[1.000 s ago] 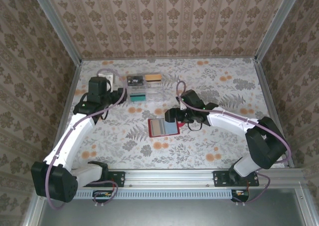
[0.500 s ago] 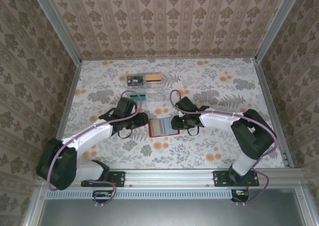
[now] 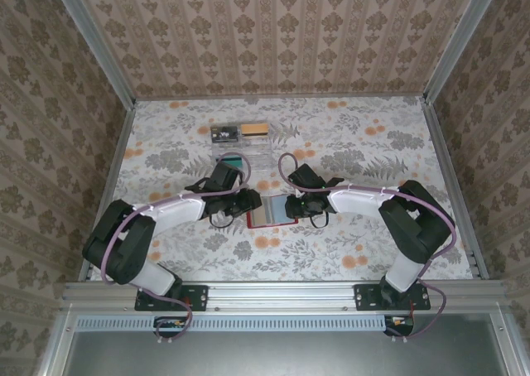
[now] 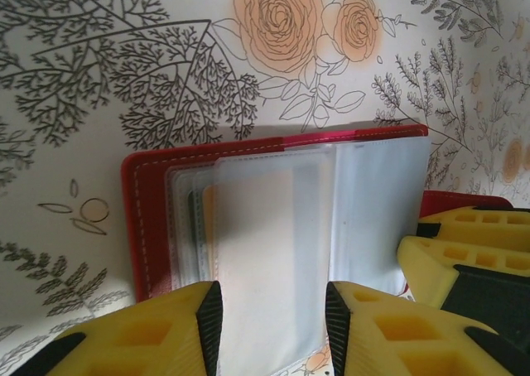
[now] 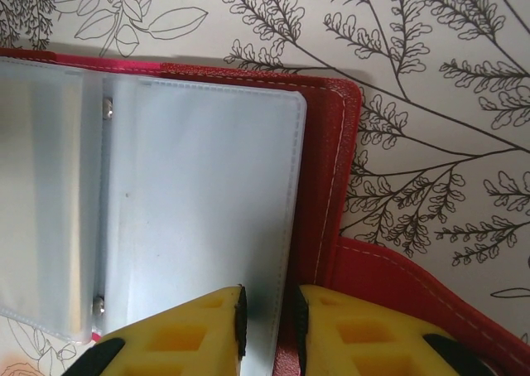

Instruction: Take the credit cards out of the card holder

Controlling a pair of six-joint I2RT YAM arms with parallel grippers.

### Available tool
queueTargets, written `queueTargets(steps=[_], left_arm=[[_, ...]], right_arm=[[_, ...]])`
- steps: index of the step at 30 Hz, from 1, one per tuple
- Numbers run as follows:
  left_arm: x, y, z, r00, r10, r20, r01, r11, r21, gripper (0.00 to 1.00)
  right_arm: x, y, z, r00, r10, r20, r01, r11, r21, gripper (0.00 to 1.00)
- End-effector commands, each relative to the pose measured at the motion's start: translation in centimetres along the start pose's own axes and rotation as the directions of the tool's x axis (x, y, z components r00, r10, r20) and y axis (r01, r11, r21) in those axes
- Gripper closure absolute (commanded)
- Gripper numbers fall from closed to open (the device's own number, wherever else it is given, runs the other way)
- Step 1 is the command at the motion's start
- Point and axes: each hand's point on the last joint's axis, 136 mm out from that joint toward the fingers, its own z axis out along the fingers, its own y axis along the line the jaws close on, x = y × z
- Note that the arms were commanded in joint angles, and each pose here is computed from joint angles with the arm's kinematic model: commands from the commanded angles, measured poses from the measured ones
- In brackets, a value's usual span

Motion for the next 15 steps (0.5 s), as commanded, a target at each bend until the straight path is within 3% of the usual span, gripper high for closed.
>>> queueTargets(steps=[1,15], left_arm=[[-0.3,-1.4,0.1,1.000,0.012,-0.012,-0.012,0.999,0.033,0.60],[0.9,0.4,1.3,0.997,-0.004,-0.074,0.000,0.998,-0.058,0.60]], right_arm=[[1.6,-0.7,0.9,0.999,0.001,-0.053,0.001,0.999,0.035,0.74],[1.6,-0.6,1.0,0.998,0.007,-0.057,-0.005,1.000,0.031,0.74]])
